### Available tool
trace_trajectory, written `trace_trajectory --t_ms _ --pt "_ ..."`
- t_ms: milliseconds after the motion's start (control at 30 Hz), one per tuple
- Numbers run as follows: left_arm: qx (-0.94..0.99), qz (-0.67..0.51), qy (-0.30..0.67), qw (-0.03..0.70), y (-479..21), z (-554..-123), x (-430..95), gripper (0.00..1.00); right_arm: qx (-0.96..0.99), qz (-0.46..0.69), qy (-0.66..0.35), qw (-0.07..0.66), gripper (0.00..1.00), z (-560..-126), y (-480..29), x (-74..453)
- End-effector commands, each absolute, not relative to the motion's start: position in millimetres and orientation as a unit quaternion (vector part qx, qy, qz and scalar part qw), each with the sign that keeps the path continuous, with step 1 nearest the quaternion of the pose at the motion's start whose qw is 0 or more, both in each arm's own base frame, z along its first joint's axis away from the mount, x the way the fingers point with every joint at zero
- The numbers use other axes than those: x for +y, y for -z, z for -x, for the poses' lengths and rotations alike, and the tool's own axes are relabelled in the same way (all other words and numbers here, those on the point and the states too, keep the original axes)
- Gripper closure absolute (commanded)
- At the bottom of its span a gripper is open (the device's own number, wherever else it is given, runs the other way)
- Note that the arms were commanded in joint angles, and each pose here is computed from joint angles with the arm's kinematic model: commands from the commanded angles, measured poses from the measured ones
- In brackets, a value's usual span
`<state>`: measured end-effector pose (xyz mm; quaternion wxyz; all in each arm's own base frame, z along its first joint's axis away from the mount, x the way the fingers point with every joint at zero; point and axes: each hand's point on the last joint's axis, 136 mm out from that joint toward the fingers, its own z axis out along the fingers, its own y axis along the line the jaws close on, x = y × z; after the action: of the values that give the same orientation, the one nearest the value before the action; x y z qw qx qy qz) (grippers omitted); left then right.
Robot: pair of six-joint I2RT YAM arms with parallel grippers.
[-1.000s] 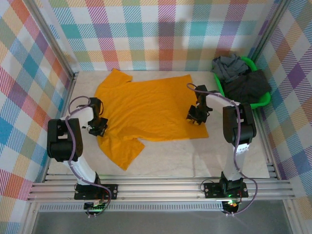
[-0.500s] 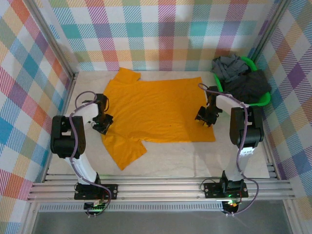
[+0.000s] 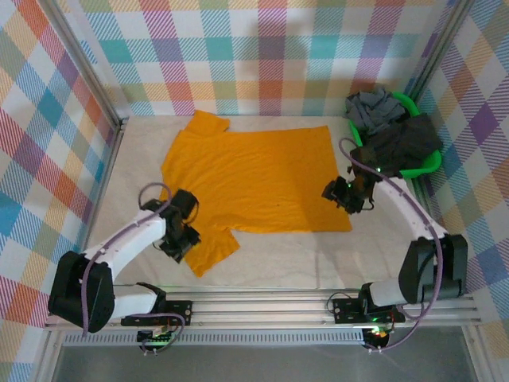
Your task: Fold and stack the t-shirts
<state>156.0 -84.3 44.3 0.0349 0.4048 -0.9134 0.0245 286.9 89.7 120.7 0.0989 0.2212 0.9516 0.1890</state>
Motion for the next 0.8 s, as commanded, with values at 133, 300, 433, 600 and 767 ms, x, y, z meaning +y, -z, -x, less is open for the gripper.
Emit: trace_trajectory --t_ms 133,300,433,600,767 --pt "-0.9 -0.426 -0.032 0.089 -29.9 -120.9 -100.6 0.54 0.952 -0.242 -0.182 0.048 0.48 -246.1 -96.7 86.9" --pt "-0.903 -0.419 -0.033 0.089 -13.8 -133.3 -108.4 0.57 0.953 -0.238 -0.18 0.038 0.49 -242.7 -88.2 87.6" --pt "-0.907 -0.408 -0.024 0.095 -6.4 -135.4 -112.4 0.62 0.956 -0.235 -0.172 0.038 0.49 -238.2 -86.8 84.0" --pt "-0.912 -0.399 -0.005 0.091 3.2 -135.3 -107.2 0.86 0.955 -0.256 -0.143 0.039 0.5 -232.7 -78.5 67.7" --pt "-0.918 -0.389 0.019 0.07 -18.3 -135.1 -94.5 1.0 0.937 -0.325 -0.119 0.041 0.52 -230.9 -63.4 41.7"
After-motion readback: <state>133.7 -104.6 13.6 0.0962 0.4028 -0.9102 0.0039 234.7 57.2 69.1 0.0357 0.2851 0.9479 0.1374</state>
